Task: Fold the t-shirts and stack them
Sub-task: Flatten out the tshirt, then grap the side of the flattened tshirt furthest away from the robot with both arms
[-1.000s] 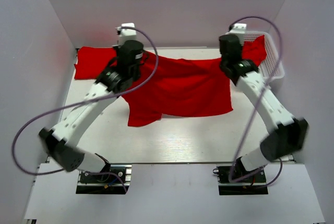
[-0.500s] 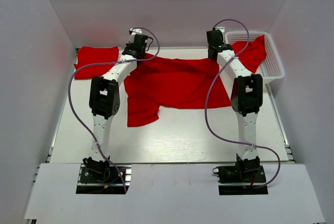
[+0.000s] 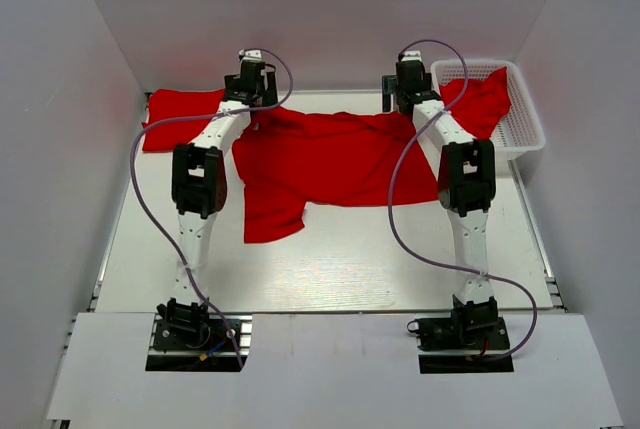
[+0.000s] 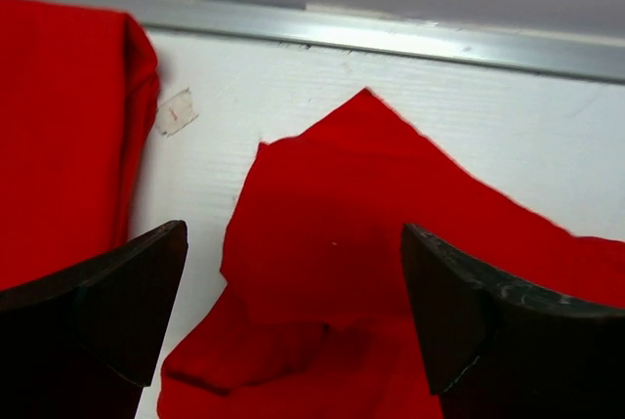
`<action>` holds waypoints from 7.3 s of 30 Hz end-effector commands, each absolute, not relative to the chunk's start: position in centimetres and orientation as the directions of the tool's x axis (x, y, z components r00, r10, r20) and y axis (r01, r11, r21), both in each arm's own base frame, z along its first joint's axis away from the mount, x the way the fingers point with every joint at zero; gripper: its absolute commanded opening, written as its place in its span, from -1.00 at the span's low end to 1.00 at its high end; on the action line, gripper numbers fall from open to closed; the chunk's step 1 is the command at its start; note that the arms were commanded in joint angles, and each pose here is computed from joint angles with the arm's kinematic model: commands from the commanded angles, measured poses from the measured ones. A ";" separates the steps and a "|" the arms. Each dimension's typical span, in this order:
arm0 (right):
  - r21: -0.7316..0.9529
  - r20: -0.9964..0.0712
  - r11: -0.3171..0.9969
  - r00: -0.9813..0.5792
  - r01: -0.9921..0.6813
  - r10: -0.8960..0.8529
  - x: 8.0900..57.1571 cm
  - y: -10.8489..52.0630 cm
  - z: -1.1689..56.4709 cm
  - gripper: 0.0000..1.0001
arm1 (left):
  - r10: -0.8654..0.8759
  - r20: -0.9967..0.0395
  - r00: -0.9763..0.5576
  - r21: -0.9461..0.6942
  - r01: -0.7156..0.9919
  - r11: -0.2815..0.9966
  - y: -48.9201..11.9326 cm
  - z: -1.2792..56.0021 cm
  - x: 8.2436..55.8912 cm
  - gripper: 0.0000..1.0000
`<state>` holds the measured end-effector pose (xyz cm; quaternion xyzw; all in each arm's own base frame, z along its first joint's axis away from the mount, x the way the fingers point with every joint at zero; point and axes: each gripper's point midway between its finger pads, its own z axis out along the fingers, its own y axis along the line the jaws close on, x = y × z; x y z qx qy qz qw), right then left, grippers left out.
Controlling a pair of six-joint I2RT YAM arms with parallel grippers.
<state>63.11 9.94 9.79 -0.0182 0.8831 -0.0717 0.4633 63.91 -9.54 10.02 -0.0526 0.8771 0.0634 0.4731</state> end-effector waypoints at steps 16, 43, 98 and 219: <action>0.075 -0.781 0.992 -0.612 0.106 0.124 46.5 8.5 20.5 0.81 | -0.131 -0.695 -0.707 -0.096 -0.090 0.991 -9.7 19.8 43.9 1.00; 0.050 -0.607 0.951 -0.747 0.304 0.270 32.9 4.7 12.0 0.81 | -0.170 -0.380 -0.909 -0.172 -0.111 0.979 -10.5 2.9 25.7 0.81; -0.018 -0.569 0.865 -0.716 0.501 0.404 38.4 2.9 1.0 0.53 | -0.170 -0.379 -0.910 -0.135 -0.127 0.983 -9.7 3.1 23.3 -1.00; 0.226 -0.776 0.941 -0.537 0.251 0.329 62.1 6.1 13.4 -1.00 | -0.121 -0.884 -0.451 -0.168 0.065 0.984 -9.3 19.4 60.9 -1.00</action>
